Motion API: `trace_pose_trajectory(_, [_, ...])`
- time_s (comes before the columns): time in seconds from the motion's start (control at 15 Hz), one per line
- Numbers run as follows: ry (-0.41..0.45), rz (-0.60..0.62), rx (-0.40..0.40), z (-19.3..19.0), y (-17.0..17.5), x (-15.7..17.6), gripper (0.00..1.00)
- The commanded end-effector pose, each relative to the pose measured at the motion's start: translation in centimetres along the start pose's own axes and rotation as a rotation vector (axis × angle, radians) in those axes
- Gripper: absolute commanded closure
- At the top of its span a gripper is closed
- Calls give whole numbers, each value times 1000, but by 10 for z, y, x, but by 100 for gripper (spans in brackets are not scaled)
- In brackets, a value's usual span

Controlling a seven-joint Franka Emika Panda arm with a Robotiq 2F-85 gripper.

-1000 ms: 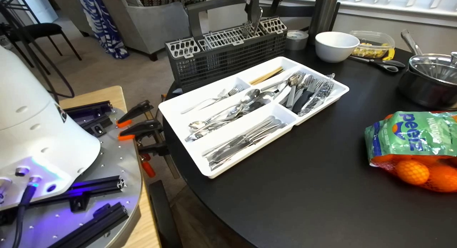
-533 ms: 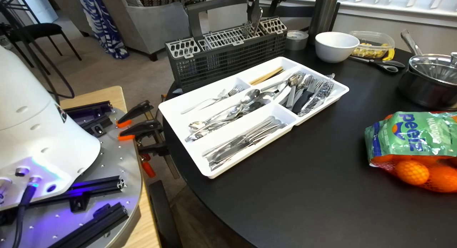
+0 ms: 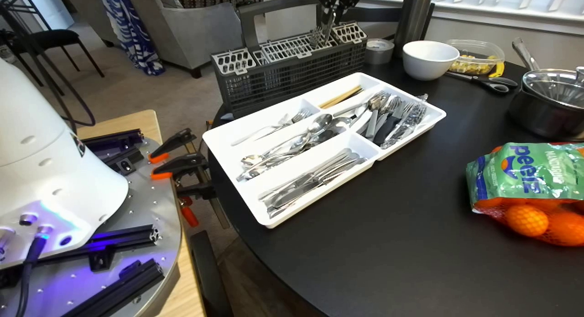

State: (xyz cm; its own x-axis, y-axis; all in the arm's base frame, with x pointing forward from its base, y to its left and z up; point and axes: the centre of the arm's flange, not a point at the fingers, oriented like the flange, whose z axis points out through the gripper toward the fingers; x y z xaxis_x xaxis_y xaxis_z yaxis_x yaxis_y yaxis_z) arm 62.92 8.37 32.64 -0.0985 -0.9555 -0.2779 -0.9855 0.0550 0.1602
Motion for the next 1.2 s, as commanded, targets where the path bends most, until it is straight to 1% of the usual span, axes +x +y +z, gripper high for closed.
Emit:
trace_pose_trajectory(0.0, [9,-50,12,-4,2,-3,97])
trace_pose_trajectory(0.13, [14,-62,20,-4,4,-4,100])
trace_pose_trajectory(0.2, [16,-66,36,-6,3,-4,99])
trace_pose_trajectory(0.4, [14,-83,34,-12,7,-7,97])
trace_pose_trajectory(0.73, [47,-135,115,-31,23,-19,98])
trace_pose_trajectory(0.93, [98,-169,185,-40,34,-27,98])
trace_pose_trajectory(1.13, [133,-200,215,-44,44,-32,98])
